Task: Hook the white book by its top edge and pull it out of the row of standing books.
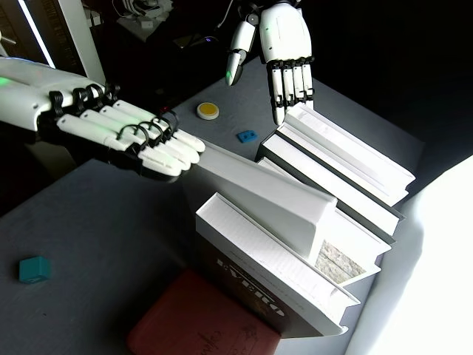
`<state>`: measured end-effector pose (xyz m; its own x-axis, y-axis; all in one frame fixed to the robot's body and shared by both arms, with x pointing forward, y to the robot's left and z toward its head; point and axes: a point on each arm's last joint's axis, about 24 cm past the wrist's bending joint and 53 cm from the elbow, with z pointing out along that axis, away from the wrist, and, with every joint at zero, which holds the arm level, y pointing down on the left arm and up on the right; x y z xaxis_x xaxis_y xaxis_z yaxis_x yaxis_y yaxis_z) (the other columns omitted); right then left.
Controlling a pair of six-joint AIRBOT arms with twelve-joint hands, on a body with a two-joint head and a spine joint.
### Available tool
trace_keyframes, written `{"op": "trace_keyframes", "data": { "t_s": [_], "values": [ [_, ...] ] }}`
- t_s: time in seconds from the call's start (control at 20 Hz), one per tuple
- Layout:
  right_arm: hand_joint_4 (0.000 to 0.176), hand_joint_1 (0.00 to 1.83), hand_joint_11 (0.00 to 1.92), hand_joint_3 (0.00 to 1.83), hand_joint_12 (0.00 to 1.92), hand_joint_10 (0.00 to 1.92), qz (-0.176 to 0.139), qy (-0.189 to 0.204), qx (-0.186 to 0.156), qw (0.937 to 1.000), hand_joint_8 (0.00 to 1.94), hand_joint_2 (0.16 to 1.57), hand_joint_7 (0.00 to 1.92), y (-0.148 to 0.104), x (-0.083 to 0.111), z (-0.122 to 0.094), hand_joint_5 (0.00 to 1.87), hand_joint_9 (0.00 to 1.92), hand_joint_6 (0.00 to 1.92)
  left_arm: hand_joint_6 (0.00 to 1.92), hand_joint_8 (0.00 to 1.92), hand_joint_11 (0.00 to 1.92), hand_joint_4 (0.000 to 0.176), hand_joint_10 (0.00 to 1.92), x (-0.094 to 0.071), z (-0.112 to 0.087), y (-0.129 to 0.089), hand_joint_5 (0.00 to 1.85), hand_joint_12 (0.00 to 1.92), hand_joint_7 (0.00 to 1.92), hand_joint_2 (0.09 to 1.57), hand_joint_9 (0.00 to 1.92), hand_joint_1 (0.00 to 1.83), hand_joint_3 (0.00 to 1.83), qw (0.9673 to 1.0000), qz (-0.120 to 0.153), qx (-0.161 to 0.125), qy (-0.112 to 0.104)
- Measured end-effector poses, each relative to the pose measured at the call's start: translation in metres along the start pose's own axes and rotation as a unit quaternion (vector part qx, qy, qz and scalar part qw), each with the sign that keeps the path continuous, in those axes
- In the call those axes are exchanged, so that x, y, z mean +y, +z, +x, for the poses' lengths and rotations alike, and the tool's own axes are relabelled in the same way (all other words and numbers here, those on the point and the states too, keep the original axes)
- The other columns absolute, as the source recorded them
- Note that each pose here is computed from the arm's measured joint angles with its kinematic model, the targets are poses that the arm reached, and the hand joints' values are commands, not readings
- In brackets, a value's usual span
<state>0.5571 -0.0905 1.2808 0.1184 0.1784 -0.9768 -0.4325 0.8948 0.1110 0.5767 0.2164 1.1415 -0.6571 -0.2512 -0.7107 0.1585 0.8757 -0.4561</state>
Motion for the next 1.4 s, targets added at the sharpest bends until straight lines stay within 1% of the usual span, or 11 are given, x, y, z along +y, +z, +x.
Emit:
{"op": "trace_keyframes", "data": {
  "t_s": [0.15, 0.4, 0.55, 0.7, 0.85, 1.0, 1.1, 1.2, 1.25, 1.3, 1.4],
  "values": [
    [0.0, 0.02, 0.0, 0.0, 0.0, 0.01, 0.008, -0.007, 0.006, 0.9999, 0.0, 1.3, 0.1, -0.009, -0.002, 0.001, 0.13, 0.06, 0.01, 0.0, 0.01, 0.0, 0.0, 0.0, 0.0, 0.001, 0.0, 0.05, 0.0, 0.05, 1.23, 0.01, 0.0, 0.0, 1.0, -0.001, 0.001, 0.0],
    [0.0, 0.0, 0.0, 0.0, 0.0, 0.0, 0.005, -0.023, 0.021, 0.9995, 0.0, 1.3, 0.09, -0.024, 0.007, 0.007, 0.12, 0.05, 0.0, 0.0, 0.01, 0.01, 0.0, 0.01, 0.001, 0.001, 0.0, 0.06, 0.0, 0.07, 1.23, 0.02, 0.0, 0.0, 1.0, -0.001, 0.002, 0.0],
    [0.0, 0.0, 0.01, 0.0, 0.0, 0.01, 0.006, -0.029, 0.027, 0.9992, 0.01, 1.31, 0.1, -0.028, 0.009, 0.01, 0.14, 0.06, 0.01, 0.0, 0.0, 0.0, 0.0, 0.0, 0.002, 0.0, 0.0, 0.04, 0.0, 0.06, 1.24, 0.01, 0.0, 0.01, 1.0, -0.002, 0.002, -0.001],
    [0.0, 0.0, 0.01, 0.0, 0.01, 0.01, 0.018, -0.031, 0.036, 0.9987, 0.01, 1.31, 0.11, -0.031, 0.005, 0.013, 0.14, 0.07, 0.01, 0.0, 0.0, 0.0, 0.0, 0.0, 0.004, -0.001, 0.0, 0.04, 0.0, 0.06, 1.24, 0.01, 0.0, 0.01, 1.0, -0.005, 0.0, -0.001],
    [0.0, 0.03, 0.02, 0.0, 0.01, 0.01, 0.016, -0.035, 0.048, 0.9981, 0.01, 1.3, 0.12, -0.037, 0.008, 0.019, 0.14, 0.08, 0.0, 0.01, 0.0, 0.0, 0.0, 0.0, 0.004, -0.001, 0.0, 0.05, 0.0, 0.06, 1.24, 0.01, 0.0, 0.0, 1.0, -0.005, 0.001, -0.001],
    [0.0, 0.01, 0.01, 0.0, 0.02, 0.0, 0.021, -0.038, 0.055, 0.9976, 0.0, 1.3, 0.11, -0.038, 0.006, 0.023, 0.12, 0.07, 0.0, 0.0, 0.0, 0.01, 0.0, 0.0, 0.005, -0.001, 0.0, 0.06, 0.0, 0.06, 1.23, 0.02, 0.0, 0.0, 1.0, -0.006, 0.002, -0.001],
    [0.0, 0.01, 0.0, 0.0, 0.01, 0.0, 0.025, -0.037, 0.077, 0.996, 0.0, 1.3, 0.1, -0.041, 0.003, 0.035, 0.12, 0.06, 0.0, 0.0, 0.0, 0.01, 0.0, 0.0, 0.005, -0.001, 0.0, 0.05, 0.01, 0.06, 1.24, 0.02, 0.0, 0.0, 1.0, -0.006, 0.002, -0.001],
    [0.0, 0.02, 0.02, 0.0, 0.02, 0.01, 0.032, -0.032, 0.111, 0.9928, 0.0, 1.3, 0.12, -0.046, -0.002, 0.052, 0.13, 0.08, 0.0, 0.0, 0.0, 0.0, 0.0, 0.0, 0.005, 0.0, 0.0, 0.04, 0.0, 0.05, 1.24, 0.0, 0.0, 0.0, 1.0, -0.006, 0.002, -0.001],
    [0.0, 0.03, 0.01, 0.0, 0.03, 0.0, 0.032, -0.031, 0.114, 0.9925, 0.0, 1.3, 0.11, -0.047, -0.001, 0.054, 0.13, 0.07, 0.0, 0.0, 0.0, 0.0, 0.0, 0.0, 0.005, 0.0, 0.0, 0.05, 0.0, 0.05, 1.24, 0.01, 0.0, 0.0, 1.0, -0.006, 0.003, -0.001],
    [0.0, 0.02, 0.02, 0.0, 0.03, 0.0, 0.025, -0.036, 0.107, 0.9933, 0.0, 1.3, 0.12, -0.047, 0.003, 0.05, 0.14, 0.07, 0.01, 0.01, 0.01, 0.01, 0.0, 0.01, 0.005, 0.0, 0.0, 0.07, 0.01, 0.07, 1.24, 0.02, 0.0, 0.0, 1.0, -0.006, 0.002, -0.001],
    [0.0, 0.02, 0.02, 0.0, 0.04, 0.01, 0.02, -0.039, 0.102, 0.9938, 0.0, 1.3, 0.12, -0.047, 0.006, 0.047, 0.14, 0.08, 0.0, 0.0, 0.0, 0.0, 0.0, 0.0, 0.005, 0.0, 0.0, 0.06, 0.0, 0.06, 1.25, 0.01, 0.0, 0.01, 1.0, -0.006, 0.002, -0.001]
  ]
}}
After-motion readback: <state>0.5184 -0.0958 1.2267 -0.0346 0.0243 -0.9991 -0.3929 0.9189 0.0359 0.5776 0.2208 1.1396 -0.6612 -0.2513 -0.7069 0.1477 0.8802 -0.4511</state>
